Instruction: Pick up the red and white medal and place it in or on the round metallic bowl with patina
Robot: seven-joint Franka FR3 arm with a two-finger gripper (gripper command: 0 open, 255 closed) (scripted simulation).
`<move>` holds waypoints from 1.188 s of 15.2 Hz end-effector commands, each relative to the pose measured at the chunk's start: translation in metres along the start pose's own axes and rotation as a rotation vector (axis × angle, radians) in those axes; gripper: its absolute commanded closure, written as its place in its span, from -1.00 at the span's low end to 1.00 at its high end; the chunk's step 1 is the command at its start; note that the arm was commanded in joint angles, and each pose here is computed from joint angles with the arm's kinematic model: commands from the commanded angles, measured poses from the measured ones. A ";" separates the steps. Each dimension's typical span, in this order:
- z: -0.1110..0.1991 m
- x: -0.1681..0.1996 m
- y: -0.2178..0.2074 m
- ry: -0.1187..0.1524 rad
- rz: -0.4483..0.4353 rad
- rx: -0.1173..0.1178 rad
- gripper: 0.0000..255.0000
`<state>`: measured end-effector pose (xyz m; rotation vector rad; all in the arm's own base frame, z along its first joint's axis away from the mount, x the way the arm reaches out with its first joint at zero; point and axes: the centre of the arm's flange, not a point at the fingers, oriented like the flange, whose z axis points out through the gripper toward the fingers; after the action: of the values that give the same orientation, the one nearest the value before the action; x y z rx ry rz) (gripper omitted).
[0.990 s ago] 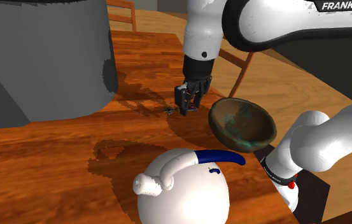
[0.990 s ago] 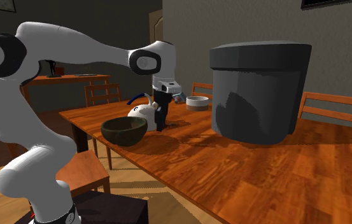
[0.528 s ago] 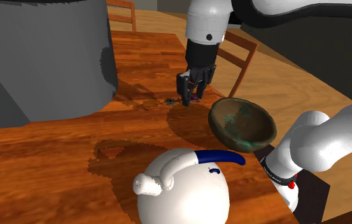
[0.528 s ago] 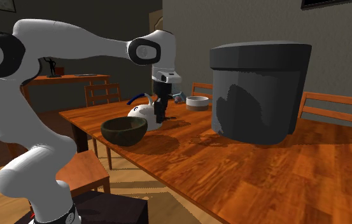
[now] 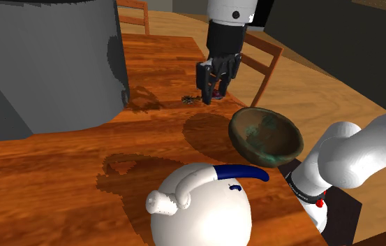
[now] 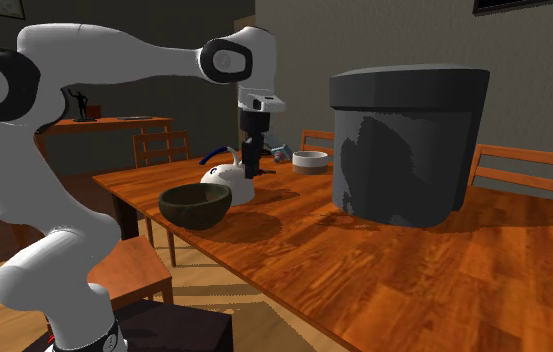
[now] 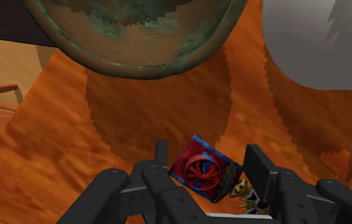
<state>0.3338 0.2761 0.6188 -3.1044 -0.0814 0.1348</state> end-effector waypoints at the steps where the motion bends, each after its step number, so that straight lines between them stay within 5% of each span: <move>1: -0.012 -0.001 -0.001 0.000 0.000 0.000 1.00; 6: -0.035 -0.003 -0.001 0.000 0.000 0.000 1.00; 18: -0.035 -0.144 0.071 0.000 0.000 0.000 1.00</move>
<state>0.2113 0.2032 0.6594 -3.1046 -0.0807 0.1340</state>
